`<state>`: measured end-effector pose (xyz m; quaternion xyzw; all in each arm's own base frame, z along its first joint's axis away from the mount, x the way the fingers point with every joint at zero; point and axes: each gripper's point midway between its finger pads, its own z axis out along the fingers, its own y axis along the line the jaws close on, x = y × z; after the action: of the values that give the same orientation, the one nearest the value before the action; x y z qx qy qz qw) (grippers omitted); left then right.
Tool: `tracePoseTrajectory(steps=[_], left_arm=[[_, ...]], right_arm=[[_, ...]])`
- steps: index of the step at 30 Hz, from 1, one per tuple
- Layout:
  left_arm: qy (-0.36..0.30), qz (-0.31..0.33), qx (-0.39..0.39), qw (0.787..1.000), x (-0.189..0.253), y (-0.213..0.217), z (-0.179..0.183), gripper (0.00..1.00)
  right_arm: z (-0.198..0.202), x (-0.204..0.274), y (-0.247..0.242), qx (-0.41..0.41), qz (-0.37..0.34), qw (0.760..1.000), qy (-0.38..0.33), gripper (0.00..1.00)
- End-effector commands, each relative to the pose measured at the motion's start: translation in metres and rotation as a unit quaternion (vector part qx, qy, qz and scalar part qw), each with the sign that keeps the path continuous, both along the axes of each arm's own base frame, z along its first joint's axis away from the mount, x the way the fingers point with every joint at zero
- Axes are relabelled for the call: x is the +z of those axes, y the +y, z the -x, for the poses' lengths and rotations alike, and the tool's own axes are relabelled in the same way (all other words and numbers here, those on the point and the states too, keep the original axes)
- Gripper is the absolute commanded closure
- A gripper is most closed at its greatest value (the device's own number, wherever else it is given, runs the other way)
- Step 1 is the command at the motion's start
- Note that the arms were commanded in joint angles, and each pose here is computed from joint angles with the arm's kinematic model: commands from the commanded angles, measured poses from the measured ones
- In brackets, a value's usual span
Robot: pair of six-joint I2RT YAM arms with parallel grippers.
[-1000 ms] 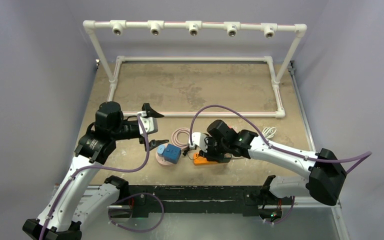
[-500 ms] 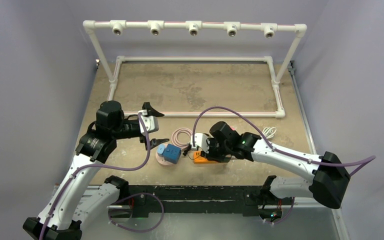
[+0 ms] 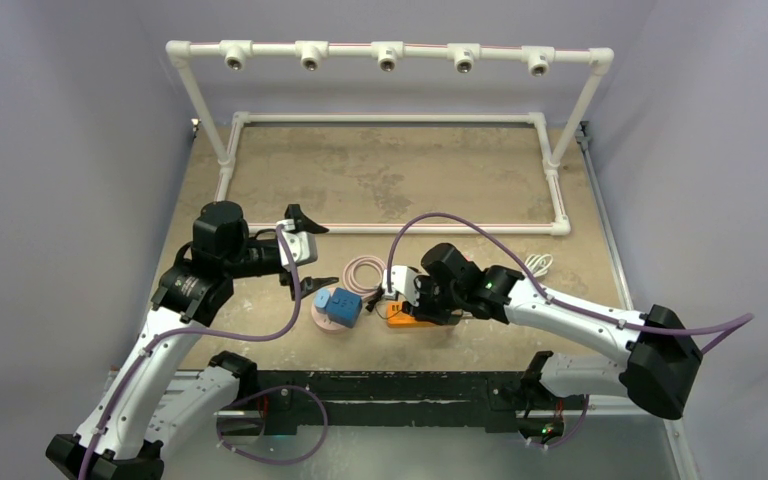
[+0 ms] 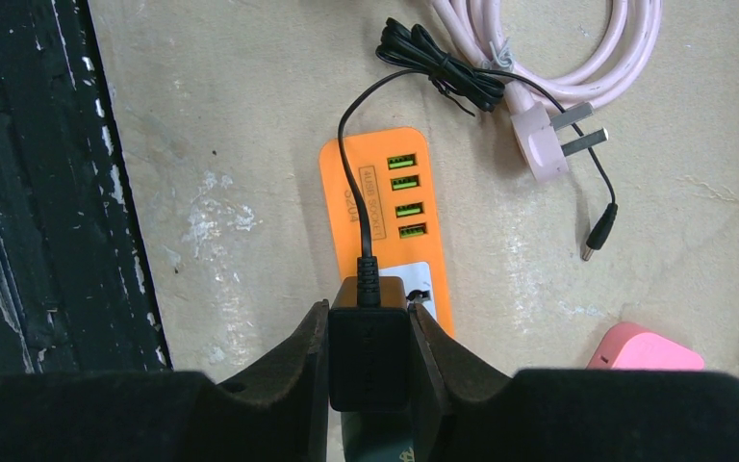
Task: Insert the plug
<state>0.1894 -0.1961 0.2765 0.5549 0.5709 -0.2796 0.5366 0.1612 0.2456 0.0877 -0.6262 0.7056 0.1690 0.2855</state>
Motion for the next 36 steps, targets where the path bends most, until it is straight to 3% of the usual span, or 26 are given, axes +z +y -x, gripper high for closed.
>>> tracePoseTrajectory(steps=[1, 10, 27, 36], left_arm=[[-0.015, 0.009, -0.003, 1.0, 0.01, -0.002, -0.002, 0.1], [-0.014, 0.008, -0.004, 1.0, 0.01, -0.002, -0.003, 0.1], [-0.01, 0.003, -0.006, 1.0, 0.005, -0.003, -0.004, 0.1], [-0.01, 0.003, -0.003, 1.0, 0.005, -0.002, -0.004, 0.1]], right_arm=[[0.018, -0.021, -0.014, 0.0, 0.03, 0.998, 0.049, 1.0], [0.021, -0.021, -0.015, 0.014, 0.052, 0.997, 0.064, 1.0], [0.004, 0.03, 0.004, 0.026, -0.016, 0.999, 0.02, 1.0], [0.004, 0.024, 0.007, 0.035, -0.012, 0.999, 0.024, 1.0]])
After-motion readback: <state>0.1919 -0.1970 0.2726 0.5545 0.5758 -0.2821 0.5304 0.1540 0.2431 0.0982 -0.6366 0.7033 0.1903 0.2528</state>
